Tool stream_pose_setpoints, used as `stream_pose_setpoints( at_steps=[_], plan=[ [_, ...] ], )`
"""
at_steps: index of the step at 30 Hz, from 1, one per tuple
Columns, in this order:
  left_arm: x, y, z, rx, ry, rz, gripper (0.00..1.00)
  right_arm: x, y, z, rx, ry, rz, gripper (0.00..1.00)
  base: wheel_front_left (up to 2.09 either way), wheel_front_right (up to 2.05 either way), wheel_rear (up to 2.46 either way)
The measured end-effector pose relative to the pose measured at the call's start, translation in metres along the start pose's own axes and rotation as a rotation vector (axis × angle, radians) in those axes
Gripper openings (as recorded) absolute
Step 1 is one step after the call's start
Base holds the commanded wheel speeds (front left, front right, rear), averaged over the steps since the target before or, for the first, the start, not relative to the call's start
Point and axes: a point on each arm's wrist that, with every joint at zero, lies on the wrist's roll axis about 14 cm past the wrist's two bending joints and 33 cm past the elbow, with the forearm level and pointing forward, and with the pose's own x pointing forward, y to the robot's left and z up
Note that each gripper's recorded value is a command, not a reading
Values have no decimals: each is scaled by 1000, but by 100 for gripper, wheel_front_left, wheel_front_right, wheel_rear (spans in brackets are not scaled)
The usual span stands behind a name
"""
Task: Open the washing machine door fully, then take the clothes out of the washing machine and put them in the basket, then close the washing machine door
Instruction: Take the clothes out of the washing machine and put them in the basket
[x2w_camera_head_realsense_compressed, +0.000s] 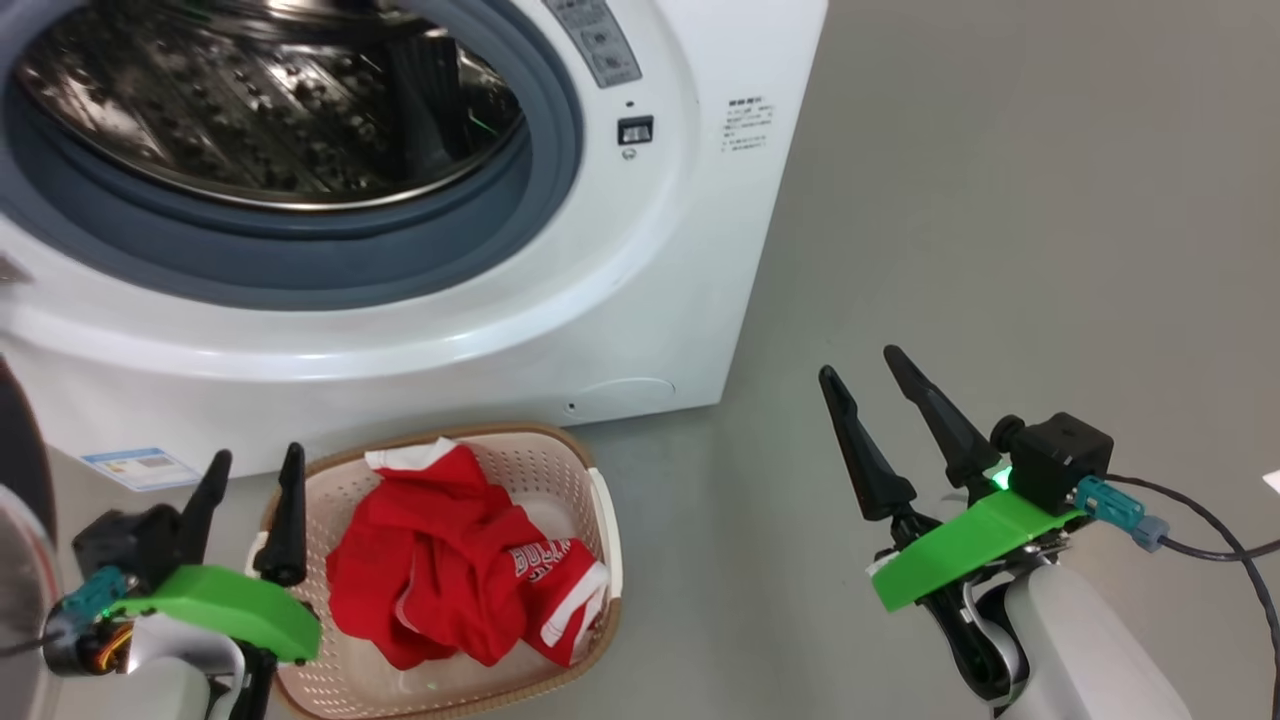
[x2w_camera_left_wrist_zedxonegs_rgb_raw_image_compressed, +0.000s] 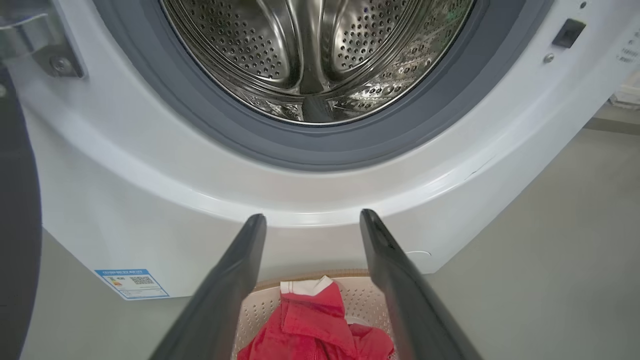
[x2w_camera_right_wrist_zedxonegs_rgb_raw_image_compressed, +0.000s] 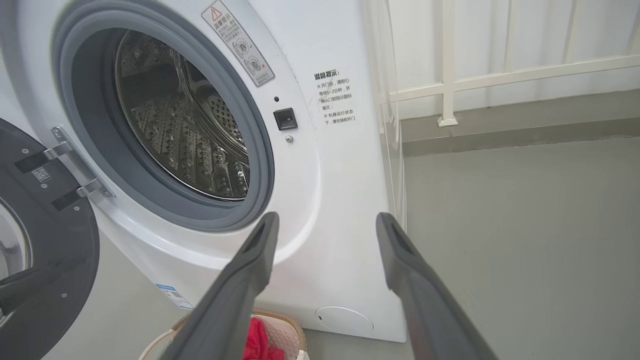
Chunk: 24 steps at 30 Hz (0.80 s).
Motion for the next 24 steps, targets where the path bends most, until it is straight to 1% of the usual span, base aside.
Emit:
stream_pose_setpoints(
  at_steps=[15, 24],
  plan=[
    [-53, -6, 65, 18, -242, 29, 100, -5, 21, 14, 1, -31, 57, 100, 0, 0, 0],
    [-79, -7, 86, 19, -316, 41, 100, -12, 24, 17, -4, -36, 67, 100, 0, 0, 0]
  ],
)
